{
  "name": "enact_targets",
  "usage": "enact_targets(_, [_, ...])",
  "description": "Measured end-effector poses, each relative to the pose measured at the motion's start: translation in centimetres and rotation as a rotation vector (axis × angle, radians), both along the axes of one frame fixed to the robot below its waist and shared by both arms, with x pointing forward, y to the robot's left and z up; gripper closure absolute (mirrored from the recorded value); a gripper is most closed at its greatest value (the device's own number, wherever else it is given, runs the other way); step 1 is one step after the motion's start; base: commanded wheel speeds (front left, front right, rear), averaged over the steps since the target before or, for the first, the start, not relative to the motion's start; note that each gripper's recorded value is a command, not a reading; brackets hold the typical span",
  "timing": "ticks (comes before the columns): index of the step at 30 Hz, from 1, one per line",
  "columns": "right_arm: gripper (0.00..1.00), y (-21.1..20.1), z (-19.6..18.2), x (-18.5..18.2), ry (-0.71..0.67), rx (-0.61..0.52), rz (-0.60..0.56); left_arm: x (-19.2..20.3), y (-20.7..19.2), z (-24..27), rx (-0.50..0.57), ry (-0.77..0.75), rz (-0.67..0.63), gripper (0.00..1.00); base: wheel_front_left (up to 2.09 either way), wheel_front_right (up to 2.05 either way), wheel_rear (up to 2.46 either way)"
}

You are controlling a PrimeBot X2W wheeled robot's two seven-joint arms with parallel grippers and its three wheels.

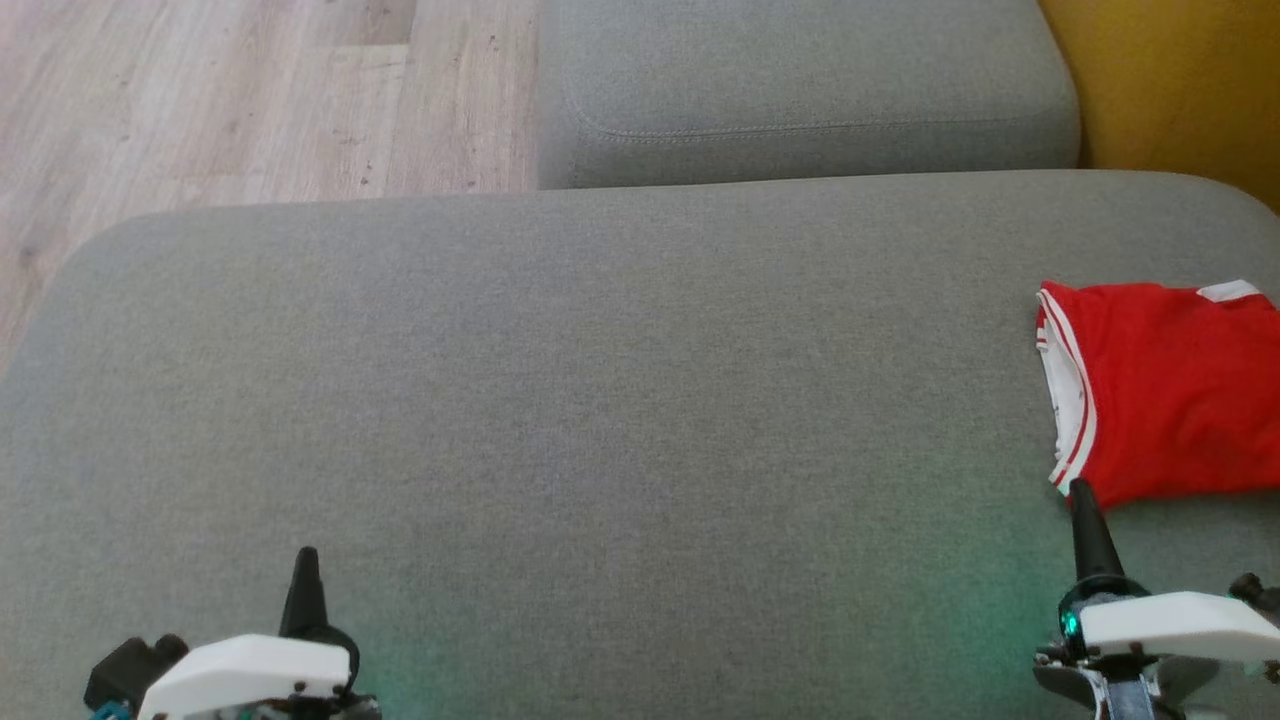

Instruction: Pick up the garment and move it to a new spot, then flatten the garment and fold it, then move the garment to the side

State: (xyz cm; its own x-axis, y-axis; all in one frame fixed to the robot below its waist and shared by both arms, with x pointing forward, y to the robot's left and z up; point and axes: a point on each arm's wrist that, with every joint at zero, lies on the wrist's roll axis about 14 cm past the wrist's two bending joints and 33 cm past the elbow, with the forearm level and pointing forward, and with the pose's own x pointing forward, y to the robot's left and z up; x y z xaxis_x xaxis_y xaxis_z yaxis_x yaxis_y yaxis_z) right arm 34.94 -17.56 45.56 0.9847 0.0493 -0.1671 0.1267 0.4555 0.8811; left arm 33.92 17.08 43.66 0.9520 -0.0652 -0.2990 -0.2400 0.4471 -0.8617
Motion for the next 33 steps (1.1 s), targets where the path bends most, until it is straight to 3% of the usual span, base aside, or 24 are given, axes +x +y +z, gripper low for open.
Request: enact_targets(33, [1.00,-1.9,1.5,1.8,-0.042,0.352,-0.105,2.7,1.2,2.8,-0.332,-0.124,0.095,1.00,0.00,0.00,0.00])
